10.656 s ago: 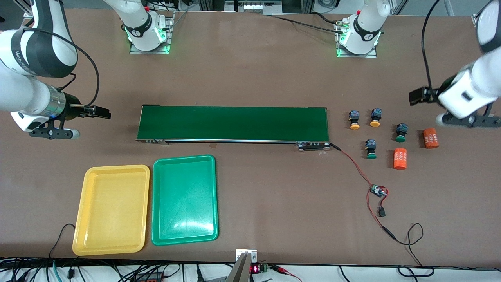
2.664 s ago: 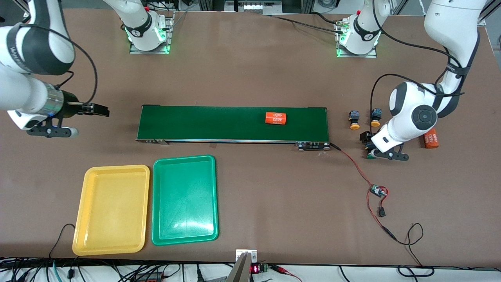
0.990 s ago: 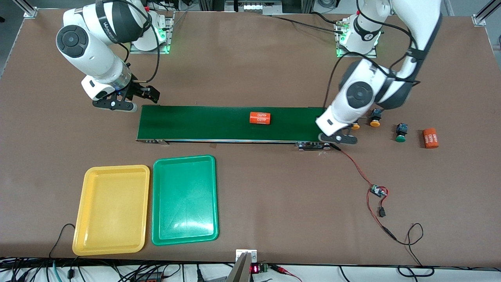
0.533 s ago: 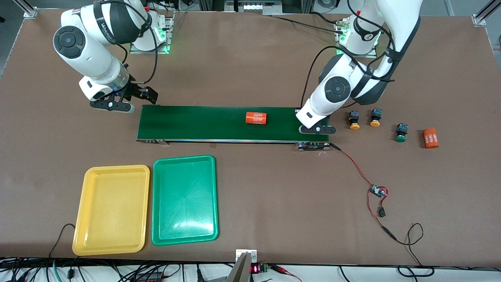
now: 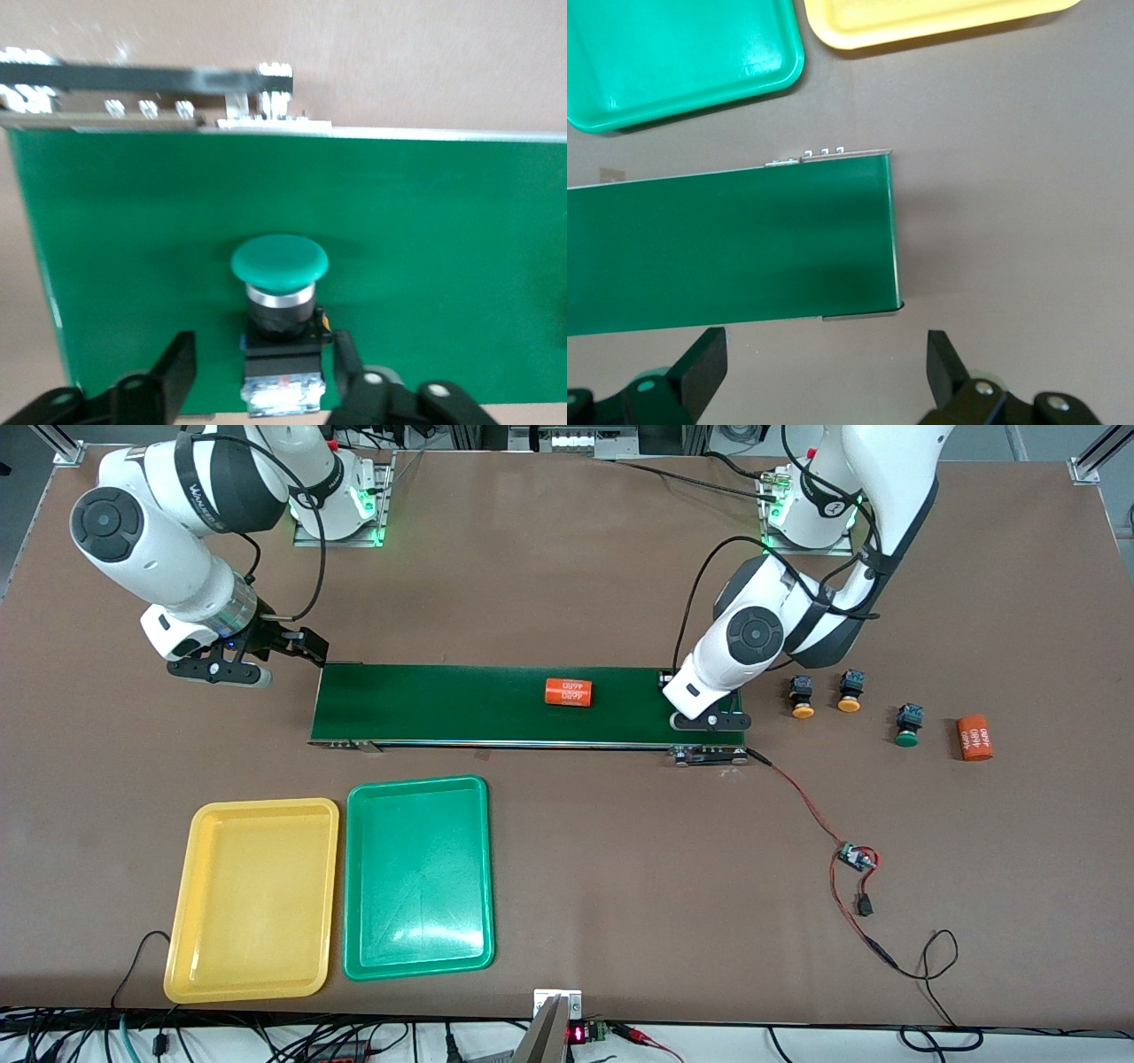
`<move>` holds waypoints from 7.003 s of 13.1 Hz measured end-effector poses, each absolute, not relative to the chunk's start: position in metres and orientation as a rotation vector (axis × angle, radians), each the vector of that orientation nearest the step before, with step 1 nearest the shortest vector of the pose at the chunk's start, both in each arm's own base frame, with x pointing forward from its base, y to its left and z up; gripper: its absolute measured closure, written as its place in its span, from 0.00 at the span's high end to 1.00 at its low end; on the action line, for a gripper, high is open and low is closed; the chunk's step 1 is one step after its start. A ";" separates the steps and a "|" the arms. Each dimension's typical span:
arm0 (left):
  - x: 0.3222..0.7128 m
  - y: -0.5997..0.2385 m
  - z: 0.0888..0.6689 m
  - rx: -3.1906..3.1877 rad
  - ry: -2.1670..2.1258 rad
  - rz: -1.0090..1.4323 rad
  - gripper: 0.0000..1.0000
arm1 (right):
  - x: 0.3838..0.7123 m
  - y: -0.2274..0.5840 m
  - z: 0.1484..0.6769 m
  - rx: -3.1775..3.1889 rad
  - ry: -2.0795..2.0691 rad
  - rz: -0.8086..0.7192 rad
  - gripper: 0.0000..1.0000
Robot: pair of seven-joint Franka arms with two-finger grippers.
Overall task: Sort buttons by color to trays
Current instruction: 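Place the green button on the belt while the right gripper approaches, then grasp the second green-capped button with the left gripper, then set the second green button on the belt and open the left gripper, then grasp the second orange battery with the left gripper while the right gripper reaches the belt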
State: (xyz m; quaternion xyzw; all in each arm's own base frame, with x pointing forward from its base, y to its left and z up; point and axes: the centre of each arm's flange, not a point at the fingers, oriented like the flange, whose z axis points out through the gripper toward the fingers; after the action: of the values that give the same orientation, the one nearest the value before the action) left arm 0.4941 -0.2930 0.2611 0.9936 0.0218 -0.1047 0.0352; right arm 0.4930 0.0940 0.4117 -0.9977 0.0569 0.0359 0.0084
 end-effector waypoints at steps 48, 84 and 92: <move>0.553 -0.097 0.304 3.072 -0.387 -0.458 0.41 | 0.512 0.052 0.441 -3.113 0.151 0.148 1.00; 0.583 0.160 0.259 3.313 -0.181 -0.451 1.00 | 0.451 0.348 0.315 -3.124 0.046 0.063 1.00; 0.537 0.217 0.188 3.316 -0.314 -0.273 1.00 | 0.454 0.361 0.316 -3.109 0.027 0.056 1.00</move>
State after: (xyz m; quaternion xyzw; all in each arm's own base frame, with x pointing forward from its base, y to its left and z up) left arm 0.5373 0.2174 0.1876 0.9873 -0.0933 -0.0812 -0.0999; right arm 0.4544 0.3611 0.3160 -0.9997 0.0086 0.0181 0.0158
